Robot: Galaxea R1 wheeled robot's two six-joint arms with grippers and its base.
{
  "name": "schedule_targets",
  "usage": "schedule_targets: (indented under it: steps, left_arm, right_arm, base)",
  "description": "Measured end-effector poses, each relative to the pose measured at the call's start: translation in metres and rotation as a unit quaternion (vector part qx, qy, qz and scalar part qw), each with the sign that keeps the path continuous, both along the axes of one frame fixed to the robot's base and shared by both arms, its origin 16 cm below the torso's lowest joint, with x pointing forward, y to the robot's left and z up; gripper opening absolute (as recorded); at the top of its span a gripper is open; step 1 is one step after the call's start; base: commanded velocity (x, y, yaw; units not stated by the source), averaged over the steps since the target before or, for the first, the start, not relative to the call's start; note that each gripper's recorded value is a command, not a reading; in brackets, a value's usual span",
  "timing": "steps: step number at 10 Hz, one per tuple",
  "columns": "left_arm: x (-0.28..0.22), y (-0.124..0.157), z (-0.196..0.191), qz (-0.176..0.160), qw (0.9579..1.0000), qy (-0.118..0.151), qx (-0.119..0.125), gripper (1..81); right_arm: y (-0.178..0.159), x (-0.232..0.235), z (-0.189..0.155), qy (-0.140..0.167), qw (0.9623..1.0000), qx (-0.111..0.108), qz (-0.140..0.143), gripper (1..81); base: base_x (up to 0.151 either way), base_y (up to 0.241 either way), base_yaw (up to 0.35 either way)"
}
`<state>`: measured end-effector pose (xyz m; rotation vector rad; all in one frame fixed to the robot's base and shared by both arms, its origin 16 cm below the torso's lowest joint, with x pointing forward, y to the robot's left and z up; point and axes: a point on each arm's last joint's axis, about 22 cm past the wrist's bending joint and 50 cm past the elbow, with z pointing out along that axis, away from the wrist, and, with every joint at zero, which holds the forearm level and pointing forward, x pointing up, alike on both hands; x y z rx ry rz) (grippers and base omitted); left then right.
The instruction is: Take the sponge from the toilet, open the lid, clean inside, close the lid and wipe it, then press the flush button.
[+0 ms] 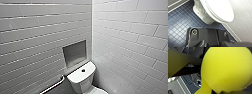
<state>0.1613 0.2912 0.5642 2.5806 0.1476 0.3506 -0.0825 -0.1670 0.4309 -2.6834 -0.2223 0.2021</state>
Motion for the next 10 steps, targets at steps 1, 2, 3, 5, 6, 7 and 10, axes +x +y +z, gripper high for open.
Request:
schedule_targets:
  steps: [1,2,3,5,6,7,10]
  left_arm:
    - [0.035,0.005,0.022,0.001,0.9998,-0.017,-0.007,81.1]
    - [0.063,0.006,0.04,-0.002,0.9996,-0.027,-0.013,81.1]
    - [0.088,0.006,0.058,-0.007,0.9993,-0.032,-0.02,81.1]
    - [0.14,0.011,0.095,-0.012,0.9985,-0.047,-0.025,81.1]
    - [0.168,0.015,0.115,-0.012,0.9978,-0.059,-0.026,81.1]
    - [0.194,0.017,0.132,-0.013,0.9973,-0.066,-0.028,81.1]
    - [0.26,-0.013,0.162,-0.027,0.996,-0.065,-0.056,81.1]
  right_arm:
    - [0.0,0.0,0.0,0.0,1.0,0.0,0.0,1.0]
    - [0.0,0.0,0.0,0.0,1.0,0.0,0.0,1.0]
    - [0.0,0.0,0.0,0.0,1.0,0.0,0.0,1.0]
    - [0.004,-0.002,0.001,0.001,1.0,0.002,0.0,1.0]
    - [0.006,-0.005,0.001,0.004,1.0,0.004,0.0,1.0]
    - [0.009,-0.011,0.002,0.01,0.9999,0.006,-0.001,1.0]
    - [0.011,-0.038,0.005,0.044,0.999,0.007,-0.002,1.0]
  base:
    - [0.0,0.0,0.0]
    - [0.0,0.0,0.0]
    - [0.0,0.0,0.0]
    - [0.0,0.0,0.0]
    - [0.0,0.0,0.0]
    - [0.0,0.0,0.0]
    - [0.0,0.0,0.0]
